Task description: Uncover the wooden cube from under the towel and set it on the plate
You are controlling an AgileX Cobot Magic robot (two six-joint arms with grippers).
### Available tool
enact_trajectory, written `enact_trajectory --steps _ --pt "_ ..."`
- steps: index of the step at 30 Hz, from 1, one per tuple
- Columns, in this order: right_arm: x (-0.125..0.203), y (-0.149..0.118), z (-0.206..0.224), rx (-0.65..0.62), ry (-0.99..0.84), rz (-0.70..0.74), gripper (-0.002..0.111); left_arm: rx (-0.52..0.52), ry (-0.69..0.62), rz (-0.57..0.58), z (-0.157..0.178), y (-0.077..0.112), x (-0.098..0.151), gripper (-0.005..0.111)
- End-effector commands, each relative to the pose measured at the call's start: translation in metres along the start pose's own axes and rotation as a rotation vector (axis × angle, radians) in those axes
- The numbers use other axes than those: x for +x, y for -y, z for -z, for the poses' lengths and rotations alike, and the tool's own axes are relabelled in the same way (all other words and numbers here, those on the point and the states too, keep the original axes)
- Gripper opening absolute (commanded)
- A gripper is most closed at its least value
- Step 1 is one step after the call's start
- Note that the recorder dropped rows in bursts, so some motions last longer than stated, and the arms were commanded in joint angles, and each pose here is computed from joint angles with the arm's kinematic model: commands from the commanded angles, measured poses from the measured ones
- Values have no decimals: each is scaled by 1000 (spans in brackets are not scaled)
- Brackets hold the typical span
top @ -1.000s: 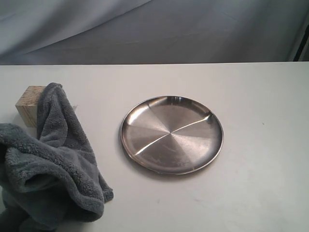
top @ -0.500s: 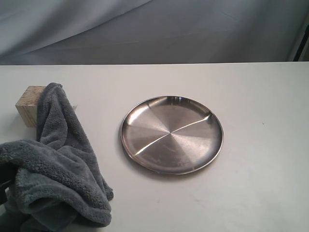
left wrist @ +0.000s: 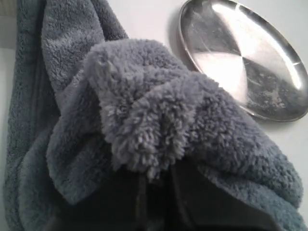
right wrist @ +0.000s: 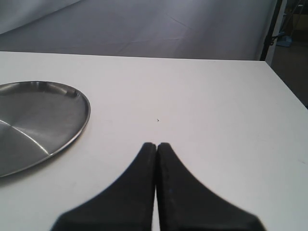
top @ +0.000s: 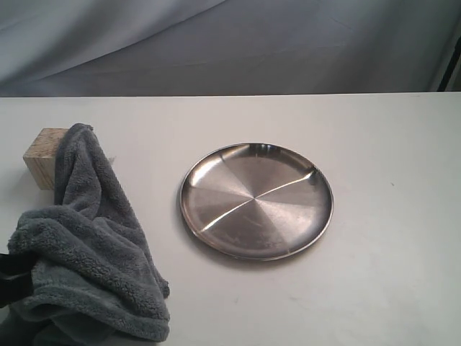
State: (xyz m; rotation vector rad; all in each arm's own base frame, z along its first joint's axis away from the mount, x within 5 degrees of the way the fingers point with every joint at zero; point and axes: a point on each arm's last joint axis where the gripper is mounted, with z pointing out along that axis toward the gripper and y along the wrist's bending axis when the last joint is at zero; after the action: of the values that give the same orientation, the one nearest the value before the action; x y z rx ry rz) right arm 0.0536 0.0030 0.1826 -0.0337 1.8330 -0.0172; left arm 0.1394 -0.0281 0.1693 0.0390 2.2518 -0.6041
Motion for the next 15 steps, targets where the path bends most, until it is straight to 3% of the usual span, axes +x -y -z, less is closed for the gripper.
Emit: enact_trajectory --steps 1,6,11,15 --pt "0 0 0 0 13 -3 0 29 -48 5 -14 -6 5 0" --pt "0 0 0 0 13 -3 0 107 -129 -35 -26 -8 13 0" --pt "0 0 0 0 13 -3 0 118 -203 -10 -35 -13 21 0" --pt "0 0 0 0 13 -3 0 236 -200 -36 -39 -7 22 3"
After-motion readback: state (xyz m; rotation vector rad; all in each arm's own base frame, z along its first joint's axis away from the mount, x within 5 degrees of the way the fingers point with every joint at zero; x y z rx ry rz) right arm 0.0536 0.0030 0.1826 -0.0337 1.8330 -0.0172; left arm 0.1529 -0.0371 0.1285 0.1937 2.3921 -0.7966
